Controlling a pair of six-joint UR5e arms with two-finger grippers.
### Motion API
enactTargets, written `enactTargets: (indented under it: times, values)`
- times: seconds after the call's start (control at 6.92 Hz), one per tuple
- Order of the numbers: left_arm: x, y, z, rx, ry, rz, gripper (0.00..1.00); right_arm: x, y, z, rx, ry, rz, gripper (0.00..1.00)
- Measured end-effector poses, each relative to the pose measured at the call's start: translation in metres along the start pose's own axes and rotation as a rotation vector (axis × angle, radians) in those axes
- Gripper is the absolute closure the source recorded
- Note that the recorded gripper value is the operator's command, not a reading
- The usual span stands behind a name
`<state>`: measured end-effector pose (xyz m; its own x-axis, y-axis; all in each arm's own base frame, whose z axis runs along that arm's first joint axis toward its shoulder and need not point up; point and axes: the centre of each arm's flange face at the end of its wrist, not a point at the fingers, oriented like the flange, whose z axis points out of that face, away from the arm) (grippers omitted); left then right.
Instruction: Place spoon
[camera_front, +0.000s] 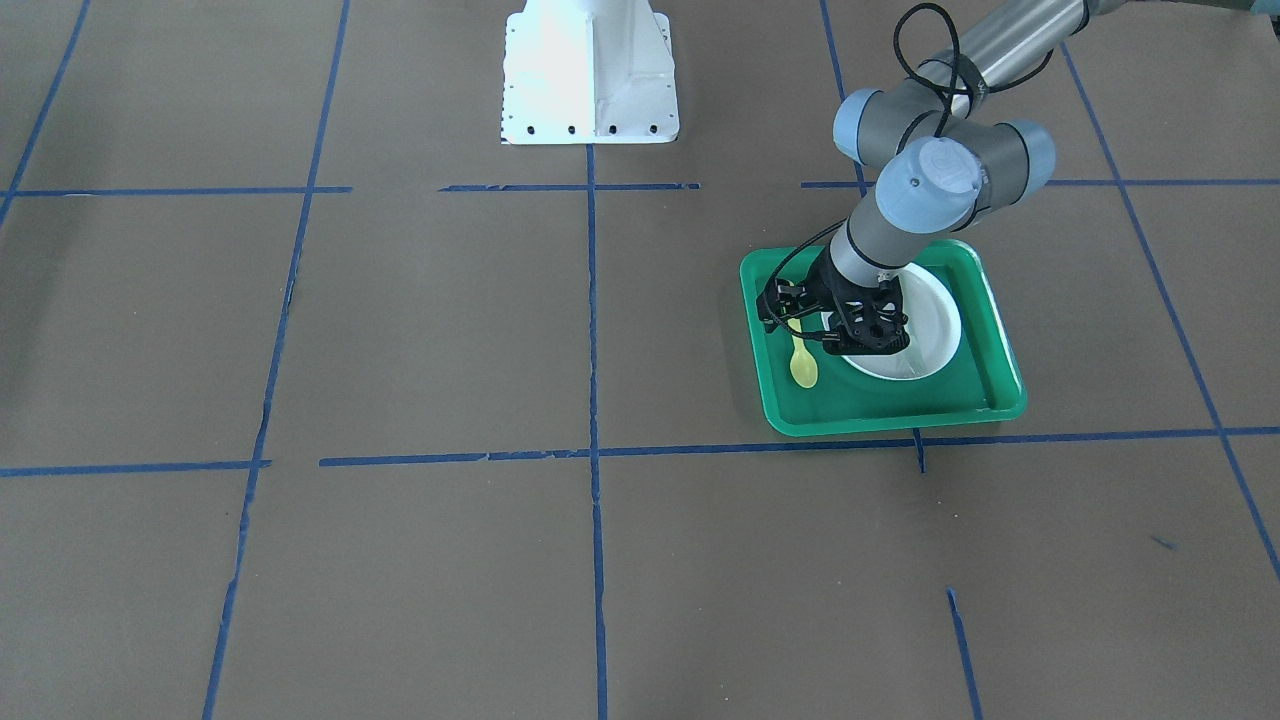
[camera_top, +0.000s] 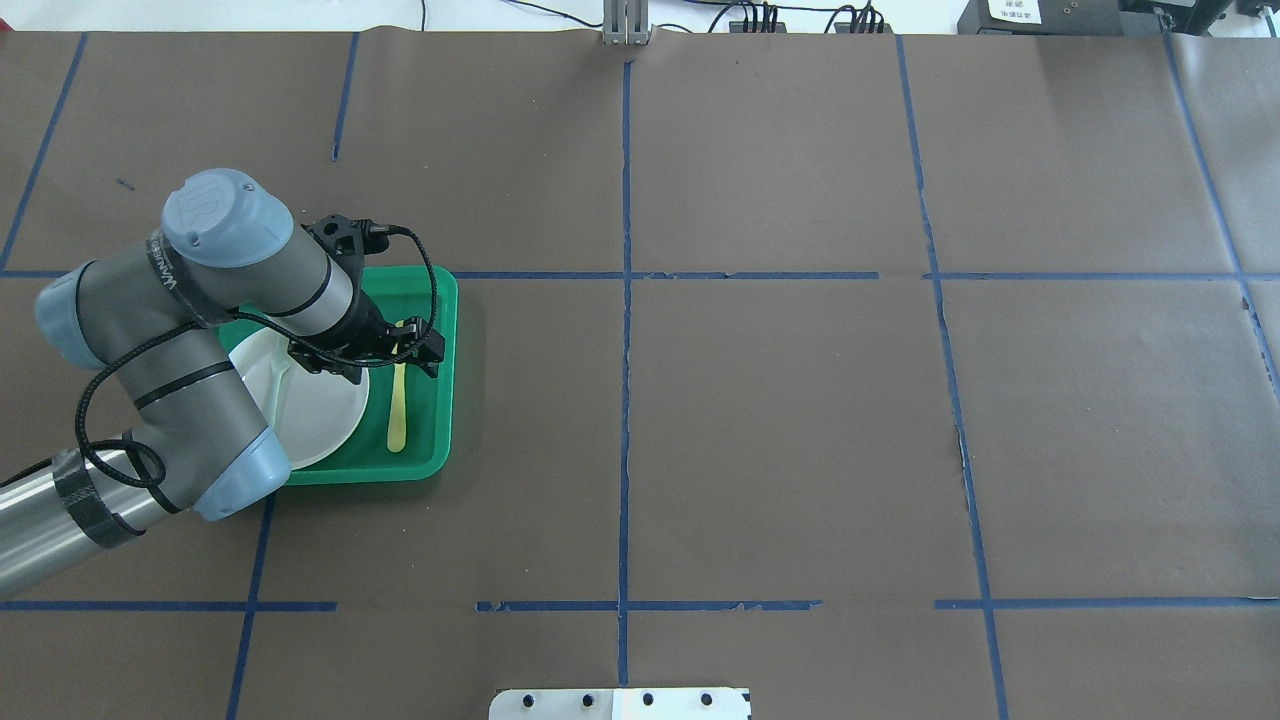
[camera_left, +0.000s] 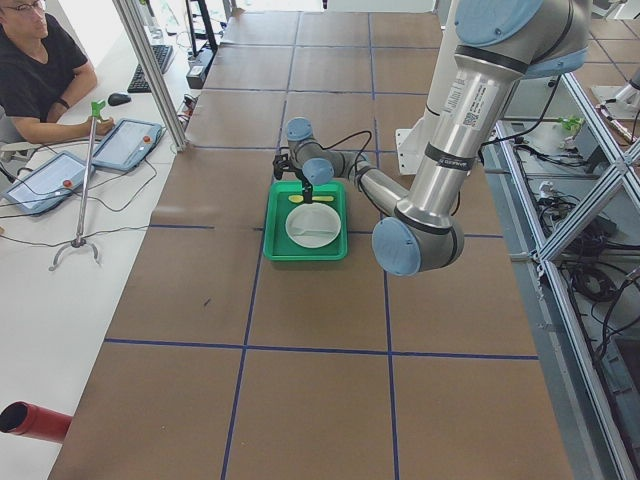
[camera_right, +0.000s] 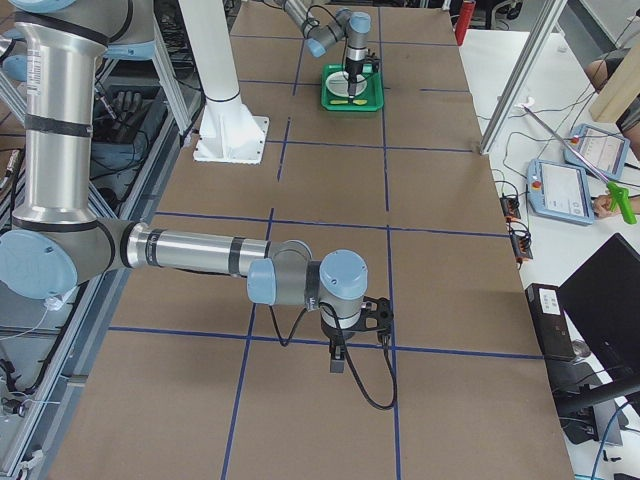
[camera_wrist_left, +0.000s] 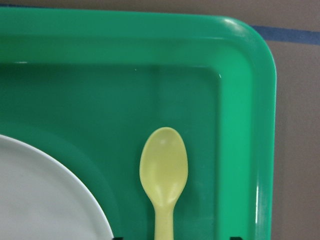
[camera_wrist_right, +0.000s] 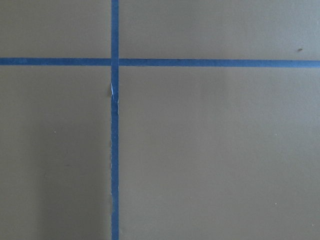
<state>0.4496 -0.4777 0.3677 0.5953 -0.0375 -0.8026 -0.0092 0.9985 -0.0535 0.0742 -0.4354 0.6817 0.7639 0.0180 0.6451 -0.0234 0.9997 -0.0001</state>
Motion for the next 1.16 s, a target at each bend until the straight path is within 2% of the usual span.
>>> enactTargets:
  times: [0.29, 0.58, 0.87, 1.16]
  values:
    - [-0.001, -0.008, -0.022, 0.032, 0.016, -0.003, 0.0, 0.0, 0.0, 0.0, 0.0, 0.0, 0.0, 0.0]
    - [-0.009, -0.03, -0.082, 0.106, 0.033, 0.021, 0.0, 0.0, 0.0, 0.0, 0.0, 0.0, 0.0, 0.0]
    - [-0.035, -0.053, -0.169, 0.191, -0.01, 0.088, 0.0, 0.0, 0.0, 0.0, 0.001, 0.0, -0.001, 0.0]
    - [-0.107, -0.079, -0.264, 0.287, -0.102, 0.169, 0.0, 0.0, 0.0, 0.0, 0.0, 0.0, 0.0, 0.0]
